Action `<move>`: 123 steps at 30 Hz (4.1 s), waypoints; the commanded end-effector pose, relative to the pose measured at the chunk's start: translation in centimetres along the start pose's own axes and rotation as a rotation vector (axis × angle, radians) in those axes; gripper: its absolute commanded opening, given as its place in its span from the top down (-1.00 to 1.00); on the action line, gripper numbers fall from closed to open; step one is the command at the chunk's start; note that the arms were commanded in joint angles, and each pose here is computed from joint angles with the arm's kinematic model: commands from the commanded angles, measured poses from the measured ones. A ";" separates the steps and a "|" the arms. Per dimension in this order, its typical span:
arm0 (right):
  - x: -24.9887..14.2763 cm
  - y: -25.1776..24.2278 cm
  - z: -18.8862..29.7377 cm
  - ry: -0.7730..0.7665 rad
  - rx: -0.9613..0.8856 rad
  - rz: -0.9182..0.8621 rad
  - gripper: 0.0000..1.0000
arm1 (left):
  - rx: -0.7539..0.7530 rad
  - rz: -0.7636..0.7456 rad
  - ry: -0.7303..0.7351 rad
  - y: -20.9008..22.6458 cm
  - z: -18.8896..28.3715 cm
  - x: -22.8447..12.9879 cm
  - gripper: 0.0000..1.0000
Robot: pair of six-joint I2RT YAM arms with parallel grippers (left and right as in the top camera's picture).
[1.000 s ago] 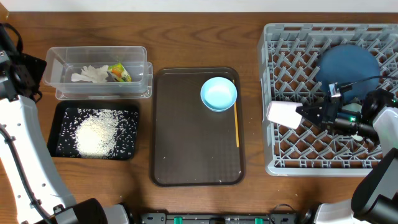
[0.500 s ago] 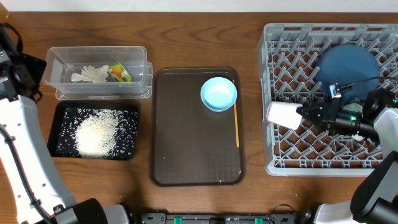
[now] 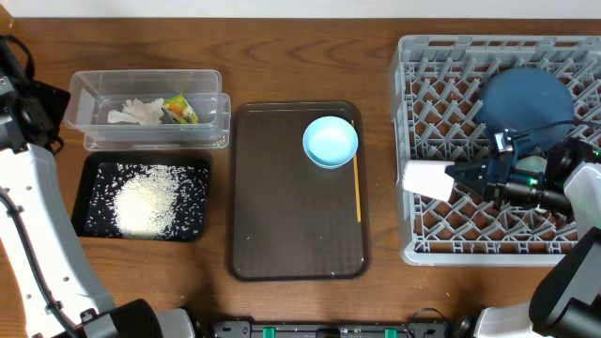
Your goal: Sort waste into correct bins and load items into the dishwasher rack
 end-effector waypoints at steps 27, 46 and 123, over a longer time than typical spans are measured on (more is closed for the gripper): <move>-1.7 -1.9 -2.2 0.093 -0.070 0.018 0.98 | 0.015 0.004 -0.006 0.2 -0.1 0.1 -0.89; -1.5 -5.7 0.0 0.062 -0.373 -0.107 0.98 | 0.015 0.004 -0.006 0.2 -0.1 0.1 -0.90; -14.0 -0.9 17.1 -1.182 -1.035 -0.993 -0.99 | 0.019 0.000 -0.001 0.2 -0.1 0.0 -0.90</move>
Point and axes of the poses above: each gripper's point midway between its finger pads, its own z axis back along the fingers, its own y axis along the line the jaws close on, x = y × z, the point moved 6 cm from there along z, back along the fingers, and after that the axes turned 3 degrees about -z, right-handed, at the moved point
